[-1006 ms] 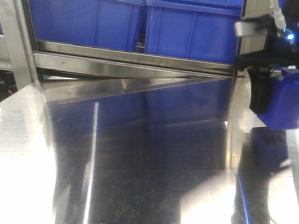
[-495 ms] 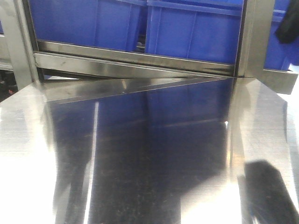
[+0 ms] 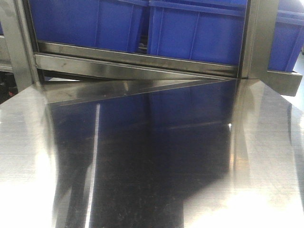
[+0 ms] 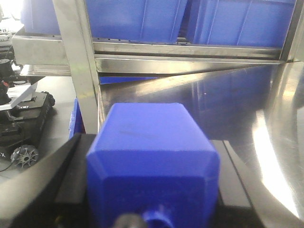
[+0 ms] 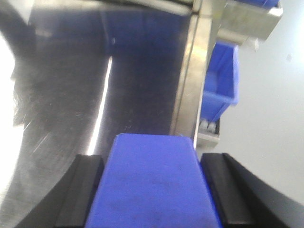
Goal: Pick and sort blue part to right shelf
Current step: 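Lift the blue part with the right gripper, holding both parts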
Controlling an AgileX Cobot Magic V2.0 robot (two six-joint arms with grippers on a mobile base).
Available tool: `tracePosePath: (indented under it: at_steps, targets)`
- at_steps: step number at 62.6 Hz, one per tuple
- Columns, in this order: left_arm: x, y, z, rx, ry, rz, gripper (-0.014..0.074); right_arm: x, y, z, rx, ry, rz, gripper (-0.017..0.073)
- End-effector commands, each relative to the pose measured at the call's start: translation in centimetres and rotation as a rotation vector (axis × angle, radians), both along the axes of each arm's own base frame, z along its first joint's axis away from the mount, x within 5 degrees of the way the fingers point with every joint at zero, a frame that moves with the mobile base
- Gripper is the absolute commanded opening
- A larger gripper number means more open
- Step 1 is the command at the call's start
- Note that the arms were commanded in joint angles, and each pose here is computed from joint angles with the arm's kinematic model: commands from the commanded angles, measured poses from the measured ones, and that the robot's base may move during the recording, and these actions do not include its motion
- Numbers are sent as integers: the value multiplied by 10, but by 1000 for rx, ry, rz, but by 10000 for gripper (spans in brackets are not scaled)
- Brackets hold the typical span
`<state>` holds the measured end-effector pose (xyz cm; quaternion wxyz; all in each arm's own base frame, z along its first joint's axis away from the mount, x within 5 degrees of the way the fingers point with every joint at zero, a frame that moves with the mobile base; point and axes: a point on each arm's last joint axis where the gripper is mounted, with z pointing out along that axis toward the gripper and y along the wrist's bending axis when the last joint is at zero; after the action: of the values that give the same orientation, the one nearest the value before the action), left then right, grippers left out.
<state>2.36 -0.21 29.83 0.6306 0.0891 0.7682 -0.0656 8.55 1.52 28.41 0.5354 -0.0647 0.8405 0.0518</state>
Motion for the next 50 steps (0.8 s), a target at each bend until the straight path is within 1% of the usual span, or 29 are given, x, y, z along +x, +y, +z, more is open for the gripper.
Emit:
tracePosePath:
  at_steps: [1, 7, 14, 29, 37, 50]
  targets:
    - [0, 0, 14, -14, -81, -6, 262, -14, -4, 16, -6, -207, 7, 290]
    - [0, 0, 13, -12, -75, -5, 262, -34, -8, 24, 17, -328, 5, 290]
    - [0, 0, 13, -12, -75, -5, 262, -51, -12, 28, 31, -424, 2, 290]
    - [0, 0, 13, -12, -75, -5, 262, -65, -14, 43, 71, -625, 13, 290]
    - [0, 0, 13, -12, -75, -5, 262, -66, -14, 48, 81, -681, 18, 290]
    - [0, 0, 13, -12, -75, -5, 262, -66, -13, 48, 82, -683, 18, 290]
